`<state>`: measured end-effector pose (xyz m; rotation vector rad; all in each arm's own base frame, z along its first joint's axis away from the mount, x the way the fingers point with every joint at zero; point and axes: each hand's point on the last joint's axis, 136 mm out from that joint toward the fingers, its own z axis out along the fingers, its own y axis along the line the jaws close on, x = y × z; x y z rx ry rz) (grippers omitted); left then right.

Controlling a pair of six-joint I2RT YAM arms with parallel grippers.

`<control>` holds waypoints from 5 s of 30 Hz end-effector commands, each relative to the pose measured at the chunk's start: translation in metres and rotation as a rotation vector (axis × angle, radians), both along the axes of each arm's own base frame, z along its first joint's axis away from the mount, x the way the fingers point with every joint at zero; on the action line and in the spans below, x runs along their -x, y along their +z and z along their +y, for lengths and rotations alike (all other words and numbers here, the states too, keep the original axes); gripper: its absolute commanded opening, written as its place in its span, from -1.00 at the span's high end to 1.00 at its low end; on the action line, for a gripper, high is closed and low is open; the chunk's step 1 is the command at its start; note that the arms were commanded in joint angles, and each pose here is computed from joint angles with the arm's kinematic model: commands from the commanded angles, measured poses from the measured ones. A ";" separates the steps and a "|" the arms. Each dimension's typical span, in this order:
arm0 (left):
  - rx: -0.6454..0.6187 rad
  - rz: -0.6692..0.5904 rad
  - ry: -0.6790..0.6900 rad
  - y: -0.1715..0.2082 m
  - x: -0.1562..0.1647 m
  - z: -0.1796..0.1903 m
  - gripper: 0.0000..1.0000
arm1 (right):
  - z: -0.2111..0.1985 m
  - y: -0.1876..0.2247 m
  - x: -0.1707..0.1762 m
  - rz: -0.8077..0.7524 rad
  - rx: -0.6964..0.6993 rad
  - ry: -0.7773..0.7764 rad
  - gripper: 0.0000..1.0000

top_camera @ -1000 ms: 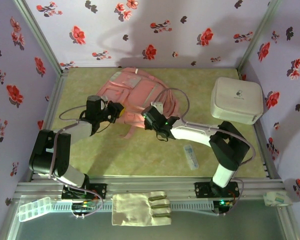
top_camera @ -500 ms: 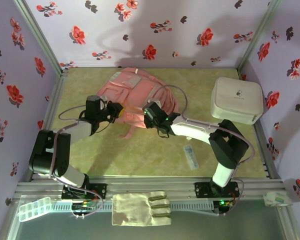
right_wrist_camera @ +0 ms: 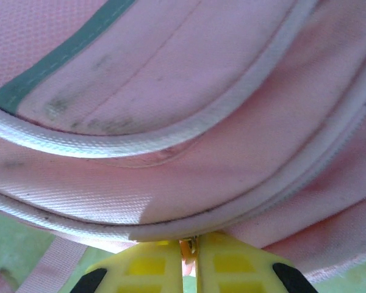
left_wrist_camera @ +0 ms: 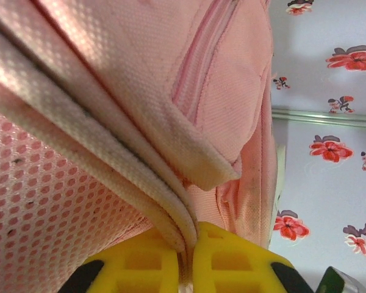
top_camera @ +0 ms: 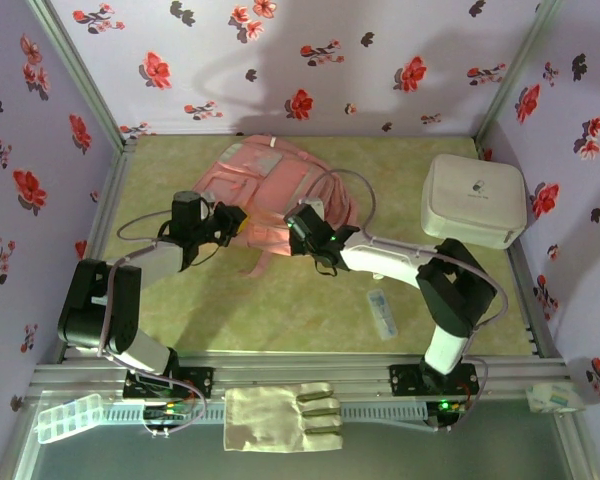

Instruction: Pack the student bag

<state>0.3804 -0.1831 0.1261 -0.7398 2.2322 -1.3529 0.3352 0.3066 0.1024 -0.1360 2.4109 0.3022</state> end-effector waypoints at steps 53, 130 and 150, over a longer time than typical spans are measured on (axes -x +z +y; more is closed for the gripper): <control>-0.308 -0.065 -0.054 0.003 -0.035 0.044 0.96 | 0.025 0.032 0.021 0.006 -0.047 0.199 0.98; -0.248 -0.029 0.059 0.002 0.004 0.048 0.97 | -0.039 0.024 -0.015 -0.098 0.153 -0.098 0.97; -0.521 -0.047 0.141 0.021 -0.028 0.115 0.48 | 0.125 0.029 0.066 0.062 -0.312 0.344 1.00</control>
